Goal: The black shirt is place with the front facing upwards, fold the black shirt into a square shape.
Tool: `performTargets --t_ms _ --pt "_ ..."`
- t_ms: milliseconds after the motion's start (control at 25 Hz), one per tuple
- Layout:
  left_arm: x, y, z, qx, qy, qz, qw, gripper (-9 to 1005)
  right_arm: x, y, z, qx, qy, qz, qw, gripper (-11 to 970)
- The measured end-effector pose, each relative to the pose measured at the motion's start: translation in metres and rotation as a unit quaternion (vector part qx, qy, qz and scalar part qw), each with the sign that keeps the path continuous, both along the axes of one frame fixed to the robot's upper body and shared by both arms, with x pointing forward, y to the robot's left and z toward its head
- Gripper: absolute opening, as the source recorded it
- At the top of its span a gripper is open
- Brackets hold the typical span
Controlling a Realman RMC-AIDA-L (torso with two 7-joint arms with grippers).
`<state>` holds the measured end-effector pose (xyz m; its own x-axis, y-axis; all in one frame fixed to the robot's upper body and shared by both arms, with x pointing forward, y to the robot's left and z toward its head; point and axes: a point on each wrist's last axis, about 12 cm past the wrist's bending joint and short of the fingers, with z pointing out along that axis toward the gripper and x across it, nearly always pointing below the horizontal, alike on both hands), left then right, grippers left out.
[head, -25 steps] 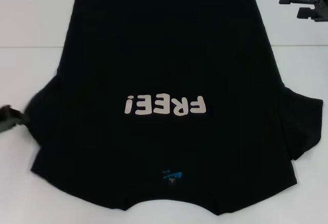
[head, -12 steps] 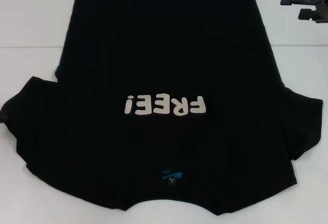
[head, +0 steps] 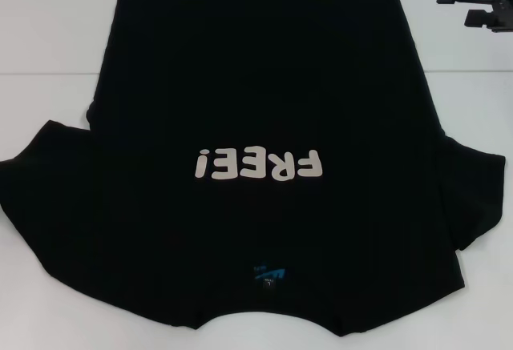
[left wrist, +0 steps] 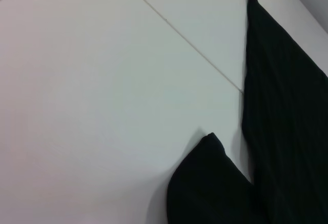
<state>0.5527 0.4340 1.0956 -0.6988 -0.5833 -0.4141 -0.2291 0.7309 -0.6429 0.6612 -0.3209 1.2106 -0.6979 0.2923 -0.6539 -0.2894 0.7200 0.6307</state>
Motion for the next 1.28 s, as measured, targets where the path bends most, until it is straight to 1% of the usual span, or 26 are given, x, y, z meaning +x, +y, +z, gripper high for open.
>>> performTargets --t_ms 200,320,400,480,640,720,840,920,1000,1080,1120,1200,1240,1280 --pt "0.004 -0.004 0.004 0.000 0.000 -0.014 1.000 1 0.001 0.000 0.001 0.002 -0.002 -0.001 1.000 885" --pt "0.011 -0.013 0.009 -0.012 -0.006 -0.034 0.999 2 0.001 0.000 0.001 0.002 -0.002 -0.001 1.000 885" --pt "0.019 -0.025 0.014 -0.017 -0.006 -0.062 0.998 2 0.001 0.001 0.001 0.002 -0.002 0.000 1.000 885" --pt "0.029 -0.040 0.019 -0.012 -0.001 -0.094 0.995 2 0.001 0.001 0.002 0.001 -0.002 0.000 1.000 885" --pt "0.055 -0.080 0.031 0.011 0.001 -0.166 0.986 15 0.001 0.001 0.001 0.001 -0.002 -0.002 1.000 885" --pt "0.065 -0.099 0.037 0.022 -0.003 -0.197 0.980 24 0.001 0.001 0.001 0.000 -0.002 -0.002 1.000 884" --pt "0.077 -0.136 0.043 0.047 -0.007 -0.260 0.964 30 0.002 0.000 0.001 -0.003 -0.002 -0.002 1.000 884" --pt "0.079 -0.157 0.043 0.073 -0.003 -0.299 0.951 33 0.002 0.000 0.000 -0.005 -0.003 -0.003 1.000 883" --pt "0.079 -0.169 0.040 0.103 0.005 -0.322 0.941 35 0.002 -0.001 0.000 -0.006 -0.003 -0.005 1.000 883" --pt "0.080 -0.172 0.038 0.127 0.016 -0.328 0.936 37 0.001 -0.002 -0.001 -0.006 -0.003 -0.007 1.000 883" --pt "0.080 -0.169 0.039 0.127 0.014 -0.322 0.938 68 0.001 -0.002 -0.001 -0.006 -0.003 -0.007 1.000 883" --pt "0.077 -0.153 0.046 0.110 -0.006 -0.291 0.950 129 0.001 -0.004 -0.001 -0.010 -0.003 -0.007 1.000 883" --pt "0.074 -0.146 0.048 0.095 -0.025 -0.280 0.955 159 0.000 -0.004 -0.001 -0.012 0.000 -0.002 1.000 882" --pt "0.067 -0.135 0.052 0.073 -0.055 -0.269 0.959 190 -0.001 -0.004 -0.001 -0.019 0.003 0.005 1.000 882"
